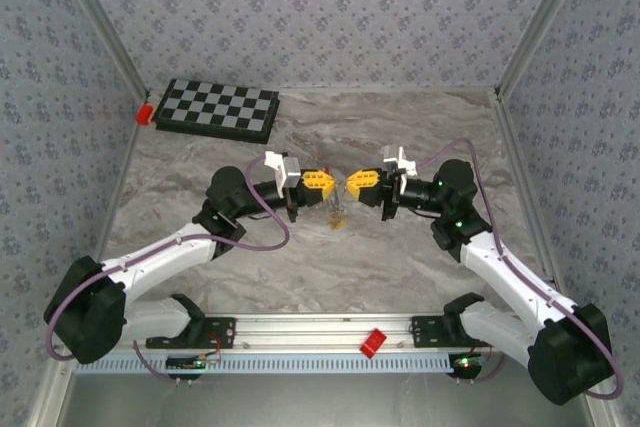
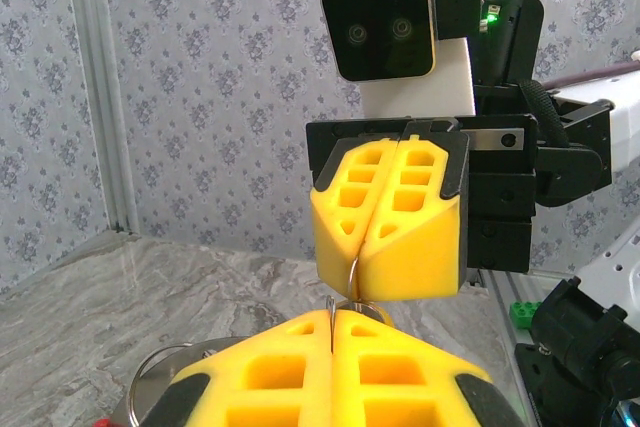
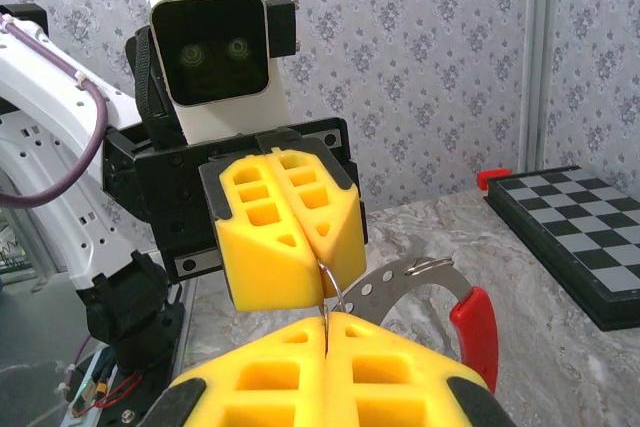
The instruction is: Put the keys on the keyring
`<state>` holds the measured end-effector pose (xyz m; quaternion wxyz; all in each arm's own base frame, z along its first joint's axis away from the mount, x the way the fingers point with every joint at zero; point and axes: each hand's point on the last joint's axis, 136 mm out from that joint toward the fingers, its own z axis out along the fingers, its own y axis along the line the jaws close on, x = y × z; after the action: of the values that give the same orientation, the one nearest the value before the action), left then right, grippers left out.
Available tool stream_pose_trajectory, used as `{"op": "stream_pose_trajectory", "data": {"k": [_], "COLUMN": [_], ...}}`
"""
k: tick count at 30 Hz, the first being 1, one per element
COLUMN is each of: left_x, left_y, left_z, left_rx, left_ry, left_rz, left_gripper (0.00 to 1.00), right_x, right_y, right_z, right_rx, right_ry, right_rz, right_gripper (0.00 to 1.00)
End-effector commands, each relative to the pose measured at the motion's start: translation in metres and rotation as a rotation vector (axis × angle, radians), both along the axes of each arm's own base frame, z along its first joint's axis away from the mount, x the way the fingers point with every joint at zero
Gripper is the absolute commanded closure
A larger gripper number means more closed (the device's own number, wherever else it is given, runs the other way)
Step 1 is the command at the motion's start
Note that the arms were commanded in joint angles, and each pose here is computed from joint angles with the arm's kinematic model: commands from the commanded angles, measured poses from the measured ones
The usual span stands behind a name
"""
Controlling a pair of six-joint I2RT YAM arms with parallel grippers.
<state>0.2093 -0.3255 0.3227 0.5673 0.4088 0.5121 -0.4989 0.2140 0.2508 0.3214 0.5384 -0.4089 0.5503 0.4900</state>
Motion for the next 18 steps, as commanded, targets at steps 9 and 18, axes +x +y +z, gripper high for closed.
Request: {"op": "stream_pose_trajectory", "data": {"k": [9,18], "left_x": [-0.0097,-0.0073], "left_y": [0.0031,0.0013], "left_z": [0.0303,0.0278], "left_rx": [-0.06,-0.054], "left_ry": [-0.064,-0.055], "left_rz": [-0.039,-0.037], "left_gripper": [1.0,1.0], "right_x": [0.0049,-0.002], "right_y": [-0.0011,0.0027], "right_z": [0.0038,0.0049], "right_rx": [-0.004,-0.007], "right_ry": [-0.024,-0.026], "right_rz": [-0.036,0.011], "right_gripper": [1.0,1.0]}}
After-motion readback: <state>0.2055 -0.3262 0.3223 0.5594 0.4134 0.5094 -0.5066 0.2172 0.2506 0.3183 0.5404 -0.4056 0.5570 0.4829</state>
